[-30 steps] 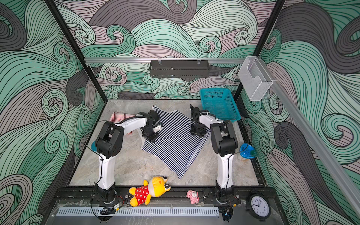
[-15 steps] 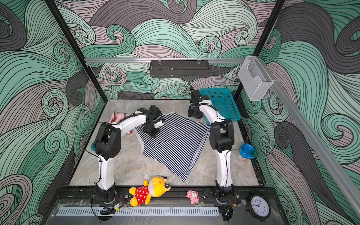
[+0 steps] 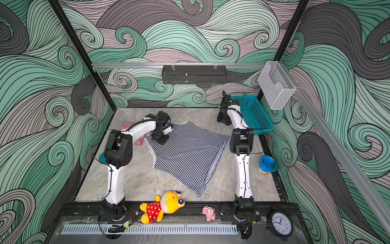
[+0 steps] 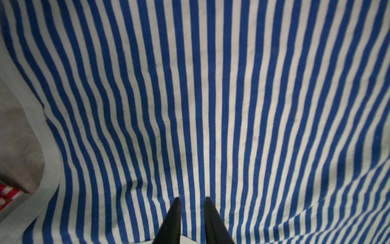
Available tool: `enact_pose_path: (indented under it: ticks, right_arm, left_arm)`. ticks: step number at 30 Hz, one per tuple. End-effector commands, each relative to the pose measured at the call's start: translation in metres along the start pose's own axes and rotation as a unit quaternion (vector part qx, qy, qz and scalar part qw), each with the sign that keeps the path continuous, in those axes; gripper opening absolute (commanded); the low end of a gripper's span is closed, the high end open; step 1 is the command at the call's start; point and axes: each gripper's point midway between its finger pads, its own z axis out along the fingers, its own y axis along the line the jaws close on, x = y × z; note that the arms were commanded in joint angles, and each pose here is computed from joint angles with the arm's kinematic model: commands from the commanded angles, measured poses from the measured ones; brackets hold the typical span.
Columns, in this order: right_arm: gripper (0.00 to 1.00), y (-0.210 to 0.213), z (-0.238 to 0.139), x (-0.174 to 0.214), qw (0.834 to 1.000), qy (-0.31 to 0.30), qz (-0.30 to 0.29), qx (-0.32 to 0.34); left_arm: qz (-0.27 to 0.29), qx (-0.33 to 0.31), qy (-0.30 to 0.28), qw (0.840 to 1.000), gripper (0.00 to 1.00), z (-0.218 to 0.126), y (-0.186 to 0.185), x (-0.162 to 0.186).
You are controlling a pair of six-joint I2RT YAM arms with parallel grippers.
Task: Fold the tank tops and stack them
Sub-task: 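Drag the top's fabric with both grippers to flatten it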
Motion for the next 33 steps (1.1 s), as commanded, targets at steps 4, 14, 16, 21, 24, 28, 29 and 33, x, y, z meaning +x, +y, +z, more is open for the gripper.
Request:
enact_pose_path:
  ticks: [4, 14, 16, 21, 24, 28, 29, 33]
  right_arm:
    - [0.49, 0.027, -0.039, 0.025, 0.998, 0.02, -0.026, -0.045]
    - [0.5, 0.064, -0.065, 0.168, 0.993, 0.038, -0.091, -0.062]
    - [0.5, 0.061, -0.065, 0.197, 0.992, 0.051, -0.099, -0.062]
    - [0.5, 0.046, -0.05, 0.255, 0.99, 0.088, -0.101, -0.053]
    - [0.5, 0.035, -0.035, 0.271, 0.989, 0.108, -0.093, -0.044]
    - [0.5, 0.021, -0.016, 0.277, 0.988, 0.123, -0.088, -0.016]
    - [0.5, 0.016, -0.011, 0.275, 0.988, 0.128, -0.084, -0.01]
    - [0.49, 0.0, 0.003, 0.258, 0.988, 0.145, -0.043, -0.014]
  left_arm:
    - [-0.003, -0.001, 0.016, 1.0, 0.24, 0.01, -0.002, 0.012]
    - [0.008, -0.033, -0.025, 0.999, 0.24, 0.01, 0.018, -0.04]
    - [0.008, -0.037, -0.028, 0.999, 0.24, 0.014, 0.023, -0.051]
    - [0.003, -0.048, -0.024, 0.999, 0.24, 0.025, 0.037, -0.071]
    - [0.002, -0.055, -0.019, 0.998, 0.24, 0.032, 0.042, -0.072]
    - [-0.001, -0.042, 0.0, 0.999, 0.23, 0.036, 0.037, -0.062]
    - [-0.002, -0.037, 0.005, 0.999, 0.23, 0.036, 0.034, -0.057]
    - [-0.004, -0.028, 0.021, 0.999, 0.23, 0.035, 0.024, -0.037]
